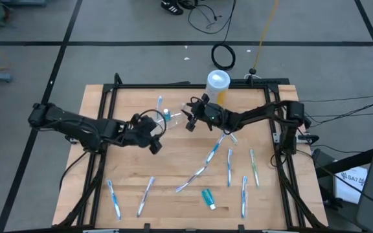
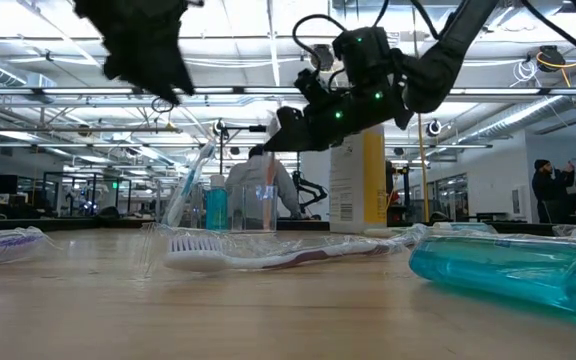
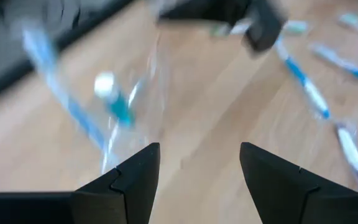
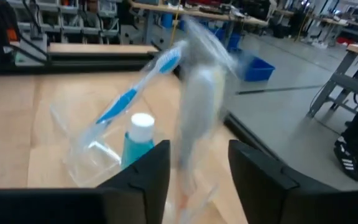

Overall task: Pick & Place toothbrushing station
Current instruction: Put the orange toothbrush into the transparent organizer, then put the blue toothbrush into the transparent organizer

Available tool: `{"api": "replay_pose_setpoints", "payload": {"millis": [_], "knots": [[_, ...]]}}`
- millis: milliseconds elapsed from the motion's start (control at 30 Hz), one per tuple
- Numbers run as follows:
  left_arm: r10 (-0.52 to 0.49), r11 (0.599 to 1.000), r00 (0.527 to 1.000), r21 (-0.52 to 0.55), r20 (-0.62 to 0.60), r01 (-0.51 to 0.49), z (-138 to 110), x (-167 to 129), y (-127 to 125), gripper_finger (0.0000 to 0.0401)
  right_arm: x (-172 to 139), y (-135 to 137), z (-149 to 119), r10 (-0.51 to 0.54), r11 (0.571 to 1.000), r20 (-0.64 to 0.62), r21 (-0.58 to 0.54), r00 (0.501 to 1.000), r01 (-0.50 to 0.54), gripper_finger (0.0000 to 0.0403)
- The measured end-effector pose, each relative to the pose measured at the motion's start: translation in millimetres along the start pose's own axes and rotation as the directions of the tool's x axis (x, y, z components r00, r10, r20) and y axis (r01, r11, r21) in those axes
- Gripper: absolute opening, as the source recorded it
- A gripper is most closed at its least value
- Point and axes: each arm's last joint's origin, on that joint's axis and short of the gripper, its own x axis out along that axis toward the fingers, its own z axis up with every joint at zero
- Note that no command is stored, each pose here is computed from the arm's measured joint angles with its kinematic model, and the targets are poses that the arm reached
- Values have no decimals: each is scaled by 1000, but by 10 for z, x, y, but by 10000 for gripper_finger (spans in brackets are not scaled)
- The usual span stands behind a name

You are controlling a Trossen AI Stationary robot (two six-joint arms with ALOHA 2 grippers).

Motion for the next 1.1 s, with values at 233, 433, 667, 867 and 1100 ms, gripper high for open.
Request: {"api": "replay_pose_setpoints", "payload": {"millis": [233,433,667,867,1100], "knots": [[-17,963,983,-269,-184,-34,-305,-154,-84,230,-159,-26,126,20,999,-106,-45,994,-25,184],[-99,897,970,-442,-223,-10,-510,-294,-282,230,-341,-112,384,18,998,-78,-52,997,-22,182],[-177,825,846,-545,-502,-150,-836,-273,-520,230,-516,-141,633,26,1000,-2,-6,1000,-26,183],[-195,776,571,-482,-798,-408,-1175,-208,-717,230,-530,-100,663,37,999,26,-29,999,-37,179],[-135,763,489,-405,-862,-504,-1503,-175,-885,230,-529,-106,668,35,999,31,-35,999,-34,182]]}}
